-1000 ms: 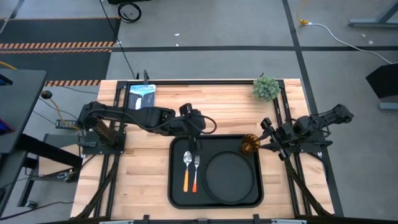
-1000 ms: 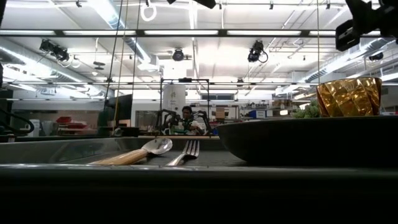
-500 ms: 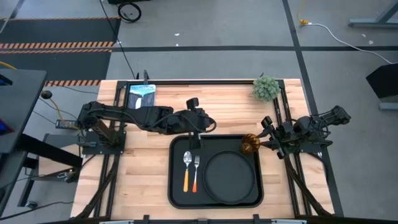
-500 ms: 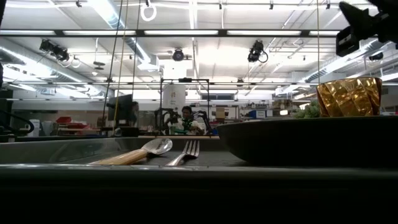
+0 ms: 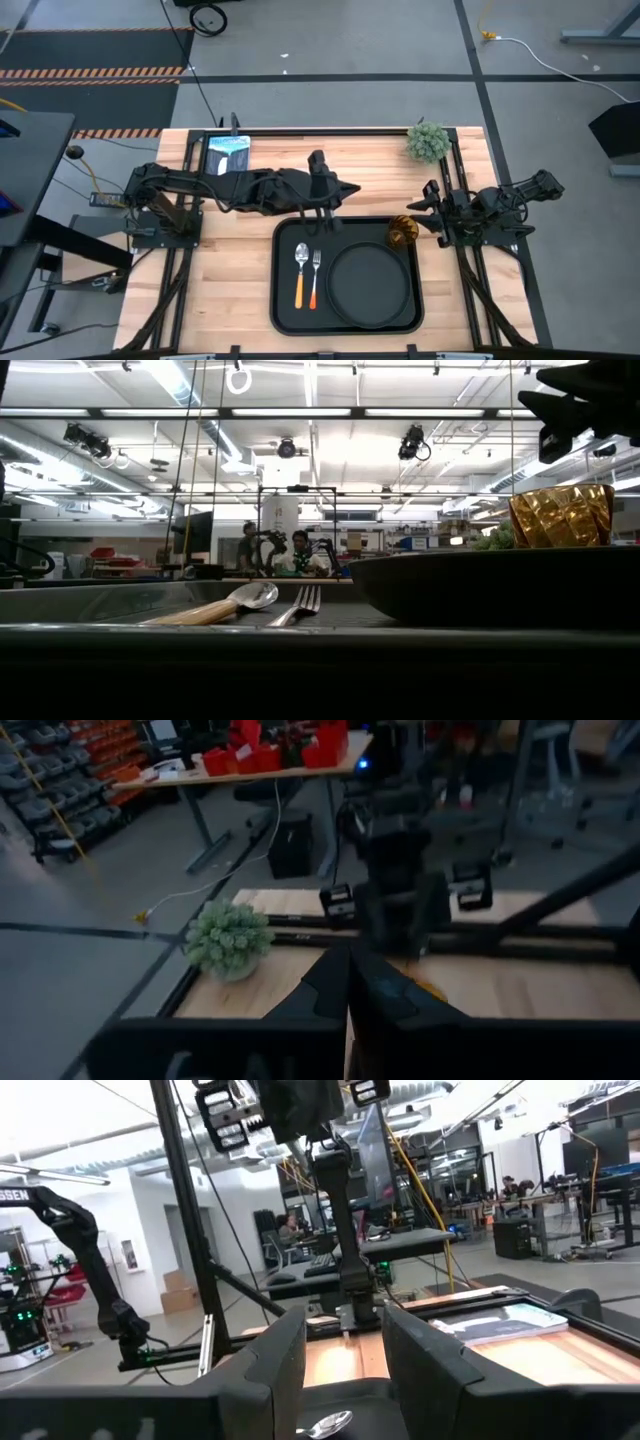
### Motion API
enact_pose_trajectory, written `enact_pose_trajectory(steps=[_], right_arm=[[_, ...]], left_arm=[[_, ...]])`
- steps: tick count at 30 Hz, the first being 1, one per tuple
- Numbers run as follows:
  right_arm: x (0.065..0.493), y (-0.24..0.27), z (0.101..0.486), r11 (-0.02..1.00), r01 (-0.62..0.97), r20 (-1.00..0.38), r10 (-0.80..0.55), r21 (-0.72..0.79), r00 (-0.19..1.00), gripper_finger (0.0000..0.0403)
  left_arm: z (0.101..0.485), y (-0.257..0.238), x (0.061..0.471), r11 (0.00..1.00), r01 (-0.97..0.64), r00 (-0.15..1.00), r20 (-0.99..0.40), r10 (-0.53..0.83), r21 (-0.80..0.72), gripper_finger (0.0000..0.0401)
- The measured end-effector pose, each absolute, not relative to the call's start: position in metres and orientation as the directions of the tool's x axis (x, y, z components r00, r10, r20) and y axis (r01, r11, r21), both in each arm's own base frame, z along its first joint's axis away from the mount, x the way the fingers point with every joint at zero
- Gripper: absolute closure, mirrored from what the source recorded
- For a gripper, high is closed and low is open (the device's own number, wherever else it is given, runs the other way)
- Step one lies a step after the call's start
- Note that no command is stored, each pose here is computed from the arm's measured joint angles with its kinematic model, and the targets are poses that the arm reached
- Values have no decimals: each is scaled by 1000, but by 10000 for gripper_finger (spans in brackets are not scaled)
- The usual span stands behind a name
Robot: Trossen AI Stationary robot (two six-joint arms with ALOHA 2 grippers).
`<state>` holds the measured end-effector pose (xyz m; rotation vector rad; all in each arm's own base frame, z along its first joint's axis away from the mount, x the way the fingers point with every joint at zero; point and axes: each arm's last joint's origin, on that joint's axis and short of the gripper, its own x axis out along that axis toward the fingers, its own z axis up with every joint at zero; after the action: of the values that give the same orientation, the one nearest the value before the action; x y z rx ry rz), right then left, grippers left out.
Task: Pick and place plate/cup/fork/spoon on tray
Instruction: Return to Home Position
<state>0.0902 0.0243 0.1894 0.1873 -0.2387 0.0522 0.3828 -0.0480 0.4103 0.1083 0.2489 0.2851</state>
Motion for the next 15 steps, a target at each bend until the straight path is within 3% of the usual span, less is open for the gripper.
enact_pose_trajectory(steps=[6, 13, 15], right_arm=[[90, 24, 189, 981, -74, 240, 29, 178, 970, 261], [90, 24, 189, 981, -74, 240, 29, 178, 970, 261], [90, 24, 189, 981, -74, 240, 29, 178, 970, 261]], left_arm=[[413, -50, 383, 957, -289, 937, -201, 286, 18, 390], [418, -53, 384, 924, -306, 949, -150, 277, -227, 390], [421, -51, 383, 932, -304, 949, -146, 278, -200, 390]])
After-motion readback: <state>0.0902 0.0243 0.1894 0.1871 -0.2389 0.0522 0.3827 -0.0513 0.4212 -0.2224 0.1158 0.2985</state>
